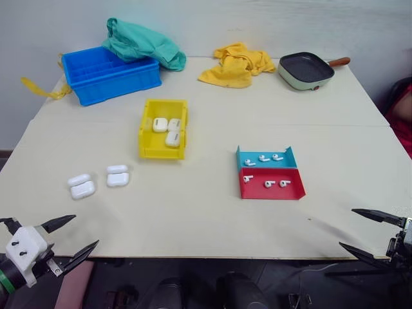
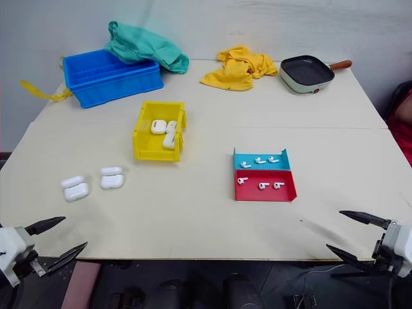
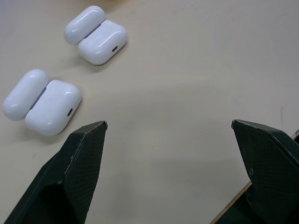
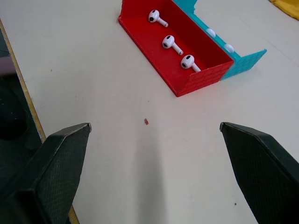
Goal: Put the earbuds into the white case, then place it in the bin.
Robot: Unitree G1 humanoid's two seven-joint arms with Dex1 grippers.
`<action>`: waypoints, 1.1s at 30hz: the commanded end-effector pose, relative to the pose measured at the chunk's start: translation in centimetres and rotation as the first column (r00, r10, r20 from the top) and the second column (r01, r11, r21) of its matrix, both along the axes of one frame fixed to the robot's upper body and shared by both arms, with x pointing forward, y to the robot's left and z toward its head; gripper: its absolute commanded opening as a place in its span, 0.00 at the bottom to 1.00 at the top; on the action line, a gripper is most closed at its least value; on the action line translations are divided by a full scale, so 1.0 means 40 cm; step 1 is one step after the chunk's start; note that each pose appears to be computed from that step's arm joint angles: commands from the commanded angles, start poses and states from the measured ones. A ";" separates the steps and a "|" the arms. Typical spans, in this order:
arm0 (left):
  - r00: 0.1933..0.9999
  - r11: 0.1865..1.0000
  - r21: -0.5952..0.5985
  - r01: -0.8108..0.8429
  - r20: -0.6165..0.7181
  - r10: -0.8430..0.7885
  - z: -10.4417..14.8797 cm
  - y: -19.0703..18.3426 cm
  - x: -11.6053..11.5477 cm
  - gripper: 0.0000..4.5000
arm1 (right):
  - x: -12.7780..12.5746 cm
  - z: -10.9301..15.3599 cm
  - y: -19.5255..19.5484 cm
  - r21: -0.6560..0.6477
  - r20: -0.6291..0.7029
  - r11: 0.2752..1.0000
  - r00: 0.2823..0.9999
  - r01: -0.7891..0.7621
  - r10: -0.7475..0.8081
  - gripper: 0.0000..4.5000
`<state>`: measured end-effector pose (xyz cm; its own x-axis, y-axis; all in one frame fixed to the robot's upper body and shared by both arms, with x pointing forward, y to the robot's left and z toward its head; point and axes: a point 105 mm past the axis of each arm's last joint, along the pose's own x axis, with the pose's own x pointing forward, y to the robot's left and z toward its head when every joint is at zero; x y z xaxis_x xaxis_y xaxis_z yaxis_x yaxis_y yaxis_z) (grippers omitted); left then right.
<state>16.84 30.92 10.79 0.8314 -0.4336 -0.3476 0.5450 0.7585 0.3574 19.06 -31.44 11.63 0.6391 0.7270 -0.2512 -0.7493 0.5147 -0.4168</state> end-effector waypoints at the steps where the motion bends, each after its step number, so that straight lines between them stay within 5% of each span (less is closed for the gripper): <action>1: 1.000 1.000 -0.010 0.009 0.010 -0.009 0.014 -0.006 0.001 1.00 | 0.003 0.001 0.005 0.004 0.009 1.000 1.000 -0.012 0.012 1.00; 6: 0.998 0.994 -0.097 -0.048 0.047 0.053 0.045 0.001 -0.009 1.00 | 0.033 0.028 0.055 0.103 0.093 0.991 0.993 -0.087 0.077 1.00; 9: 0.966 0.951 -0.193 -0.242 0.044 0.254 0.063 0.063 -0.021 1.00 | 0.058 0.058 0.104 0.186 0.167 0.970 0.978 -0.154 0.123 1.00; 12: 0.833 0.800 -0.291 -0.524 0.021 0.553 0.058 0.169 -0.071 1.00 | 0.072 0.084 0.170 0.244 0.255 0.934 0.946 -0.261 0.198 1.00; 15: 0.613 0.585 -0.259 -0.769 -0.039 0.789 0.022 0.265 -0.163 1.00 | 0.071 0.106 0.229 0.278 0.364 0.886 0.894 -0.372 0.262 1.00; 19: 0.466 0.416 -0.258 -0.872 -0.174 0.868 -0.011 0.292 -0.231 1.00 | 0.070 0.103 0.262 0.284 0.393 0.858 0.868 -0.429 0.304 1.00; 24: 0.533 0.476 -0.250 -0.843 -0.269 0.802 0.048 0.228 -0.160 1.00 | 0.076 0.096 0.281 0.281 0.398 0.833 0.848 -0.476 0.350 1.00; 33: 0.621 0.601 -0.168 -0.781 -0.307 0.721 0.155 0.076 0.083 1.00 | 0.099 0.085 0.264 0.280 0.356 0.840 0.863 -0.464 0.358 1.00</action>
